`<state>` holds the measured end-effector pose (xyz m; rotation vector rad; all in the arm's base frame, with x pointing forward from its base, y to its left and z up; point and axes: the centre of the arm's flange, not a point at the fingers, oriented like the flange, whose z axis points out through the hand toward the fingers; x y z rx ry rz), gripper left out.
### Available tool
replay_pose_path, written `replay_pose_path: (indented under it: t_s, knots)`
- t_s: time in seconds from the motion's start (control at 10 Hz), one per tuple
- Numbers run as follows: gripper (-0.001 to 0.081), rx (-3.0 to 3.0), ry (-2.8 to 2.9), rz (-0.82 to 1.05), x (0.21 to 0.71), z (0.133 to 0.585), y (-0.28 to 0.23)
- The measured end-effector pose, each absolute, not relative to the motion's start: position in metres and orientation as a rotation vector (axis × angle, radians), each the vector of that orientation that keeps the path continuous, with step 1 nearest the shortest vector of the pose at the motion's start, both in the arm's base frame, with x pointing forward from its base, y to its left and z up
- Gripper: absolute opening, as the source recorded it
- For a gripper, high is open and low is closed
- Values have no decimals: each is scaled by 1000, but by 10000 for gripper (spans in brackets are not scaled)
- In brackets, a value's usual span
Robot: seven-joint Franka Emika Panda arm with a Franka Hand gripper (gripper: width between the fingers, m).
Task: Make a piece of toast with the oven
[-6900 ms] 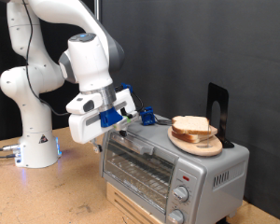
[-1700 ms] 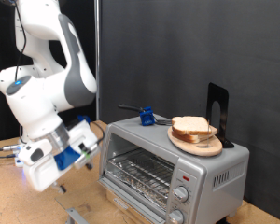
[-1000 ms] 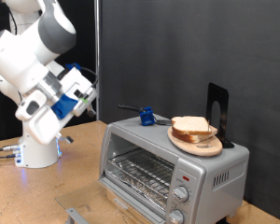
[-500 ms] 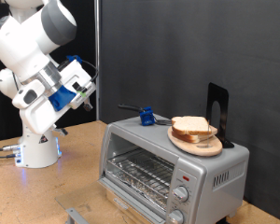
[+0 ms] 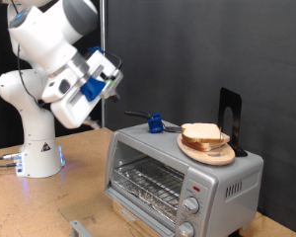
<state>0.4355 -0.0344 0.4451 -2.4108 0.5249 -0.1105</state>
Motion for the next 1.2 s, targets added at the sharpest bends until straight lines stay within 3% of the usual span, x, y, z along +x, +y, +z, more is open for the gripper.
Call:
replay_pose_path:
  t_s: [0.3, 0.6, 1.2]
  knots:
    - [808, -2558, 176, -227, 432, 476, 2]
    - [808, -2573, 110, -255, 431, 478, 11]
    - [808, -2707, -172, -412, 388, 507, 88]
